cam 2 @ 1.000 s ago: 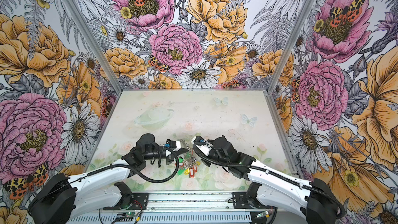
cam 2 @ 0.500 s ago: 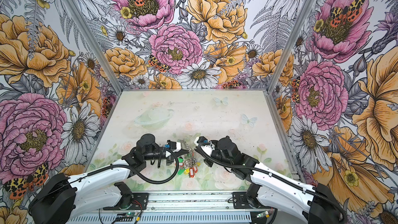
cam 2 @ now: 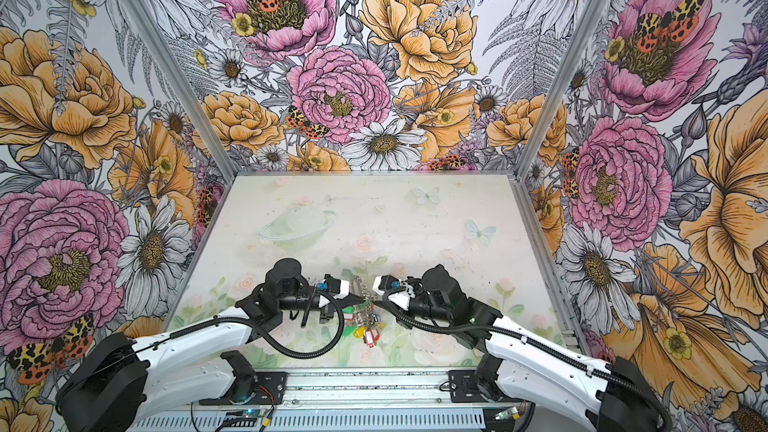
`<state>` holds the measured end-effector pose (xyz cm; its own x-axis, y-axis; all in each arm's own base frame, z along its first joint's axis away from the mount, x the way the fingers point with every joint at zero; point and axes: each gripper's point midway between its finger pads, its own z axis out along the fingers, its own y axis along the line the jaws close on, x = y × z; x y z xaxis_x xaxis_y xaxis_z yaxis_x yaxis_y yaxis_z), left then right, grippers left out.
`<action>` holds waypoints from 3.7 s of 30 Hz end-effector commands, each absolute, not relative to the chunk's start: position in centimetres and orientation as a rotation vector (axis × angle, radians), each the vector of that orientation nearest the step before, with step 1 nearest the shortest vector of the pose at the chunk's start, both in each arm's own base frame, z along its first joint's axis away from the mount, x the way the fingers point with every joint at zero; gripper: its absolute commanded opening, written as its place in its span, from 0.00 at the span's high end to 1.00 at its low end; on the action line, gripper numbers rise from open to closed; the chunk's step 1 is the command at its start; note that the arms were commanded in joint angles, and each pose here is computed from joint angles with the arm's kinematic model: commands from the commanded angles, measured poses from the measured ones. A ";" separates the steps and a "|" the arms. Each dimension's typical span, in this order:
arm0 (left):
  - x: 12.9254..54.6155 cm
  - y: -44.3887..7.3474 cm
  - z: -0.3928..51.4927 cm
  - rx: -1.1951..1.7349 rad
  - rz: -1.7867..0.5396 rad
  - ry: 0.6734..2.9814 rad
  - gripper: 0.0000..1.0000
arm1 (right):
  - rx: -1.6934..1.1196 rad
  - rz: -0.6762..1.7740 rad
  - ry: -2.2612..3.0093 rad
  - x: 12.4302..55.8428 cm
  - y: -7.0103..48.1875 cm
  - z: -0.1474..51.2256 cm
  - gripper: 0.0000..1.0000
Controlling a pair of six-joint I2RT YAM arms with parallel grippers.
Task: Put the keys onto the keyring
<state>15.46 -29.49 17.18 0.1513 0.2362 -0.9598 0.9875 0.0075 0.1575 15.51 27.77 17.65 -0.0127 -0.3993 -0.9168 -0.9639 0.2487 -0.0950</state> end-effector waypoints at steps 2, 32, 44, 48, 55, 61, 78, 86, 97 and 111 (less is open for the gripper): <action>14.5 -29.9 18.7 1.461 -0.973 1.168 1.00 | -1.355 0.815 1.545 14.6 28.4 18.4 0.74; 16.6 -29.6 19.1 1.369 -0.852 1.197 1.00 | -0.982 0.857 1.548 18.1 27.9 22.2 1.00; 16.2 -29.7 19.2 1.378 -0.877 1.188 1.00 | -0.879 0.868 1.571 19.9 28.7 21.2 1.00; 16.2 -29.6 19.2 1.375 -0.865 1.188 1.00 | -0.971 0.805 1.599 19.1 28.0 20.5 0.88; 16.2 -29.5 18.9 1.389 -0.859 1.192 1.00 | -1.077 0.730 1.665 18.2 26.7 20.5 0.76; 15.8 -29.6 18.9 1.405 -0.886 1.184 1.00 | -1.190 0.777 1.646 16.9 27.3 20.7 0.78; 14.9 -29.7 18.8 1.439 -0.928 1.168 1.00 | -1.330 0.812 1.638 15.4 28.1 19.4 0.86; 15.0 -29.7 18.8 1.438 -0.925 1.169 1.00 | -1.343 0.795 1.640 15.0 28.1 18.9 0.89; 14.9 -29.7 18.8 1.441 -0.932 1.170 1.00 | -1.370 0.776 1.650 15.0 28.3 18.0 0.86; 14.5 -29.8 18.7 1.462 -0.968 1.170 1.00 | -1.364 0.738 1.637 15.3 28.3 18.4 0.81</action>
